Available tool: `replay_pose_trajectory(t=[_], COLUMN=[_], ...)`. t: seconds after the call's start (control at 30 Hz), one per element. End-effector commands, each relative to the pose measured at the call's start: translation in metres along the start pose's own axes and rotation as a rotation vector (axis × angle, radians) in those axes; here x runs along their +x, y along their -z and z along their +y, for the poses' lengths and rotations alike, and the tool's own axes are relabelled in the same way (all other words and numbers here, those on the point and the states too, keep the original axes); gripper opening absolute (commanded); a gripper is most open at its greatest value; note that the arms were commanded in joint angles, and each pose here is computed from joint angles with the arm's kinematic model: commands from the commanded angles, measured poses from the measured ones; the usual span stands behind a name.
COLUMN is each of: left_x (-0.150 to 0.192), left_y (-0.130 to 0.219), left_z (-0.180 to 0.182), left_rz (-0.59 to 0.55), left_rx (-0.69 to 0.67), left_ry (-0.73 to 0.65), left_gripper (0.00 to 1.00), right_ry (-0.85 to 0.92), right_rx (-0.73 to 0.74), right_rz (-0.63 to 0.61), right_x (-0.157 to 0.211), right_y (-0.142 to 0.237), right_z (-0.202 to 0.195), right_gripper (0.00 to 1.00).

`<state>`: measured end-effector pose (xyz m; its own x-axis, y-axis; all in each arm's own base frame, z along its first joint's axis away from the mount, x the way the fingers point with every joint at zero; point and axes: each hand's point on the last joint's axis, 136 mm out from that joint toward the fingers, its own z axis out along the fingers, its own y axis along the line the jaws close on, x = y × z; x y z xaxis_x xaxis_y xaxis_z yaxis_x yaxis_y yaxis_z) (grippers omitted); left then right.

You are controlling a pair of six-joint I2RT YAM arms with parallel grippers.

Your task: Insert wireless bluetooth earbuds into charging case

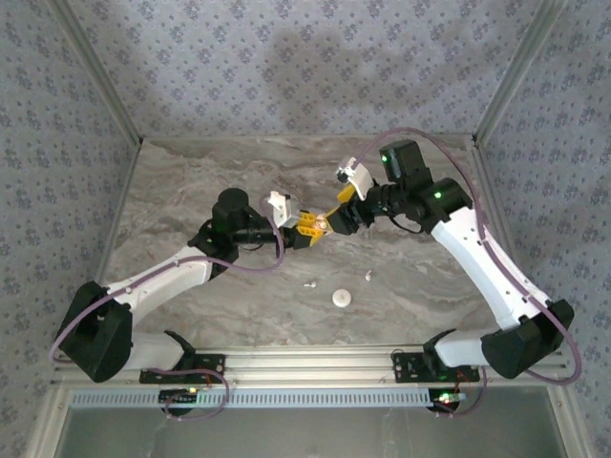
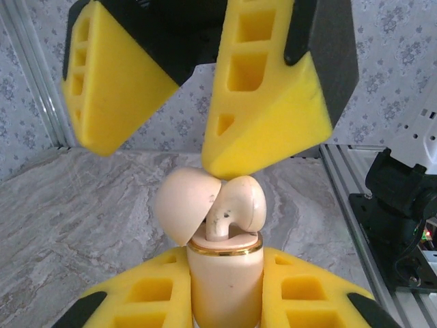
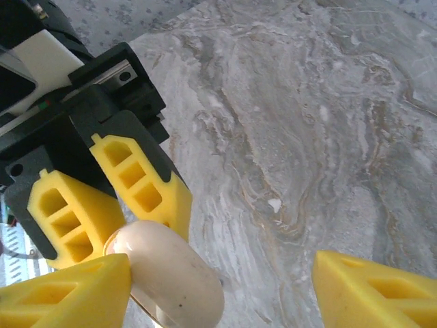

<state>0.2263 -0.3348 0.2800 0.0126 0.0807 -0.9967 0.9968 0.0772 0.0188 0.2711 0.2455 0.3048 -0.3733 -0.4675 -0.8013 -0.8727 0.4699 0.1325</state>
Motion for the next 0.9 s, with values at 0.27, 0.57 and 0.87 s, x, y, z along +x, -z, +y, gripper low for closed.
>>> replay_pose_trajectory(t=[0.27, 0.57, 0.87], left_x=[-0.045, -0.047, -0.051], left_y=[0.005, 0.004, 0.005], left_z=[-0.009, -0.009, -0.010], left_rz=[-0.112, -0.122, -0.137], left_rx=[0.029, 0.031, 0.039], left_ry=[-0.125, -0.121, -0.120], left_gripper=[0.11, 0.11, 0.11], right_ry=[0.013, -0.006, -0.016], right_rx=[0.017, 0.006, 0.016], right_rz=[-0.132, -0.127, -0.104], right_x=[-0.010, -0.004, -0.002], right_y=[0.022, 0.021, 0.013], right_z=[0.004, 0.004, -0.004], right_gripper=[0.75, 0.74, 0.73])
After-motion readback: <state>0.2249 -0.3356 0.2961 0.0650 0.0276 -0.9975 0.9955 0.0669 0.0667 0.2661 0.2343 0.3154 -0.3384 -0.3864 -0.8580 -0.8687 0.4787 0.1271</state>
